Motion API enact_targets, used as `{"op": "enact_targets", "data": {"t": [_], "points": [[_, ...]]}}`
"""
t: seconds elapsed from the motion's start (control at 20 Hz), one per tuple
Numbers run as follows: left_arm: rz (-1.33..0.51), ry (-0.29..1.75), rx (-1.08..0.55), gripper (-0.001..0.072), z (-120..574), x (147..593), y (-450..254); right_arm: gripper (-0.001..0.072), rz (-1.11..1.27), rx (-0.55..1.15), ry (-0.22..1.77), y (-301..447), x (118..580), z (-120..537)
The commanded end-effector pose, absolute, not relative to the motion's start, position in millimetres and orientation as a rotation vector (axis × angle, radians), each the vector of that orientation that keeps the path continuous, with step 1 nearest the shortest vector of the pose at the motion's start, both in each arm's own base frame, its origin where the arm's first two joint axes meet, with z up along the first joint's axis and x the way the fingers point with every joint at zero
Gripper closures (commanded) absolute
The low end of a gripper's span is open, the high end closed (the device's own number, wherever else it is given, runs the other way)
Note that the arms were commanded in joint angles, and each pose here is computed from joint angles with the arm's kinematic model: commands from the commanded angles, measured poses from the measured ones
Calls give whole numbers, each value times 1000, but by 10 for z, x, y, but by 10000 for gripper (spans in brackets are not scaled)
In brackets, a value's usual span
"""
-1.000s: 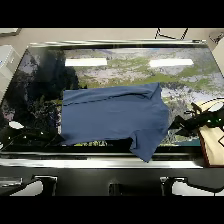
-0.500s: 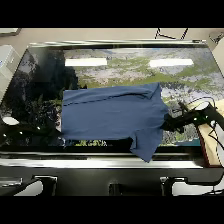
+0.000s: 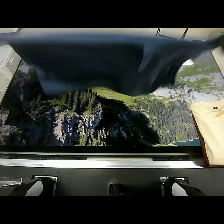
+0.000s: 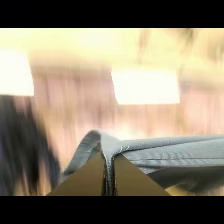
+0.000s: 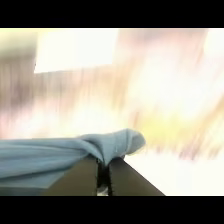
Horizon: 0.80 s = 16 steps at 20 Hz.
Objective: Fold the clothes and pants, and hang the long-sleeved shirts on hangers.
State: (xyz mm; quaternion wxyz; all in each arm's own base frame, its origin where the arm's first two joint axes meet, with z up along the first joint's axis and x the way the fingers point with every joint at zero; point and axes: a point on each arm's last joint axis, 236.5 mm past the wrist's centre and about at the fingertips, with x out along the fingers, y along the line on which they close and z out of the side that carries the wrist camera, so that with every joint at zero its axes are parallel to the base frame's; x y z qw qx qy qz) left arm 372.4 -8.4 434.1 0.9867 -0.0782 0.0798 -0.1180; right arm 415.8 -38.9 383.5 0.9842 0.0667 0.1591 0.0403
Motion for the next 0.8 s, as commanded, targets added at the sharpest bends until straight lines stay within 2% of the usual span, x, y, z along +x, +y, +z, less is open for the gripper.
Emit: {"op": "enact_targets", "data": {"t": [0.0, 0.15, 0.3, 0.5, 0.6, 0.7, 0.75], "points": [[-218, -169, -13, 686, 5566, 2777, -334, 671, -3, -16, -13, -251, 3113, 5096], [-219, -240, 20, 686, 5747, 2363, -472, 671, -27, -37, -103, -131, 2574, 5363], [-216, -301, 37, 688, 5880, 2086, -553, 671, -36, -32, -197, -49, 2228, 5588], [-215, -318, 3, 688, 5925, 2040, -550, 672, -41, 33, -252, -43, 2093, 5709], [-211, -149, 2, 688, 5538, 2334, -477, 672, -72, 69, -123, -169, 2309, 5409], [-235, 124, -62, 688, 4813, 2838, -369, 672, -87, 140, 200, -318, 2760, 4620], [-250, 263, -101, 688, 4381, 3095, -309, 672, -67, 175, 434, -346, 3011, 4037]]}}
